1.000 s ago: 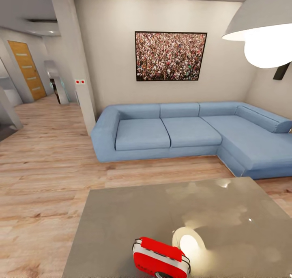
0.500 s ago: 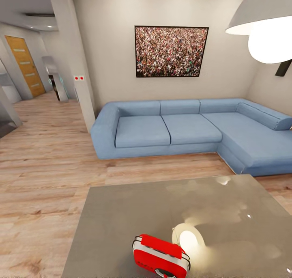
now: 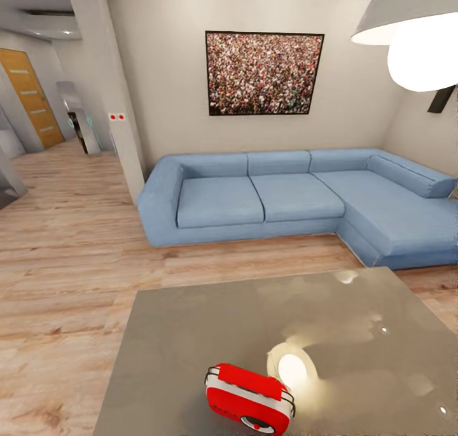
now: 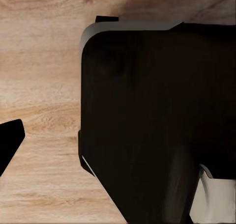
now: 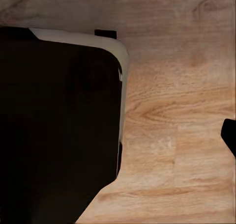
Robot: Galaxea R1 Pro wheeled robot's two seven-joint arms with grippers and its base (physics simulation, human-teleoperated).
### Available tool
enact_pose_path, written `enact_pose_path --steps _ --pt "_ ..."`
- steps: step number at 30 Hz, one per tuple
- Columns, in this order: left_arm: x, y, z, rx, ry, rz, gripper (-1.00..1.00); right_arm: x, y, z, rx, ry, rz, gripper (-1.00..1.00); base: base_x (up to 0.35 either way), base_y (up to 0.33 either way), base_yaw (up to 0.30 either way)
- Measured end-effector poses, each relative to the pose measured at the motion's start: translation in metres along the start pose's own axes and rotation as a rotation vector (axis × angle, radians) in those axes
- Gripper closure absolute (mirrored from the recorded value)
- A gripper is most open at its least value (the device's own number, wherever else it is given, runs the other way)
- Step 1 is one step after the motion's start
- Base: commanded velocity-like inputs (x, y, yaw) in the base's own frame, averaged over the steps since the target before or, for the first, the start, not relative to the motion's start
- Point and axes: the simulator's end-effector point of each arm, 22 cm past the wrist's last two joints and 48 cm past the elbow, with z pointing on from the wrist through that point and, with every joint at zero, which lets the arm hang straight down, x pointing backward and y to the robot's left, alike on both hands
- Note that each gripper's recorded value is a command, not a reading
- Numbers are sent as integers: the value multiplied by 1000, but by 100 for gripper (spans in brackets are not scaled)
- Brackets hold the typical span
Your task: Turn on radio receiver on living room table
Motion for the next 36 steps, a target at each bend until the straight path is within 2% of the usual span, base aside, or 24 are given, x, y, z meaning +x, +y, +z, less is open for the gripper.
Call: enact_pose_path --steps 5,8,11,17,24,26,31,36 --pt "-17 -3 0 10 -34 0 -100 -39 -6 -3 11 -43 -9 -100 0 0 -78" --pt "-23 -4 0 13 -46 -3 -100 -72 -18 -8 28 -89 -15 -100 0 0 -78" --pt "-24 -5 0 14 -46 -3 -100 -97 -28 -14 43 -116 -21 -100 0 0 -78" --pt "-21 -6 0 15 -39 -4 -100 -141 -35 -29 56 -146 -23 -100 0 0 -78" --pt "-17 -7 1 16 -29 -5 -100 -200 -42 -61 71 -199 -25 -100 0 0 -78" --pt "-16 -7 1 17 -26 -6 -100 -229 -51 -81 97 -241 -48 -100 0 0 -78" --pt "-13 -7 1 11 -18 -7 -100 -255 -61 -104 154 -273 -102 -100 0 0 -73" --pt "-9 -10 1 12 -8 -8 -100 -281 -62 -125 179 -327 -119 -100 0 0 -24"
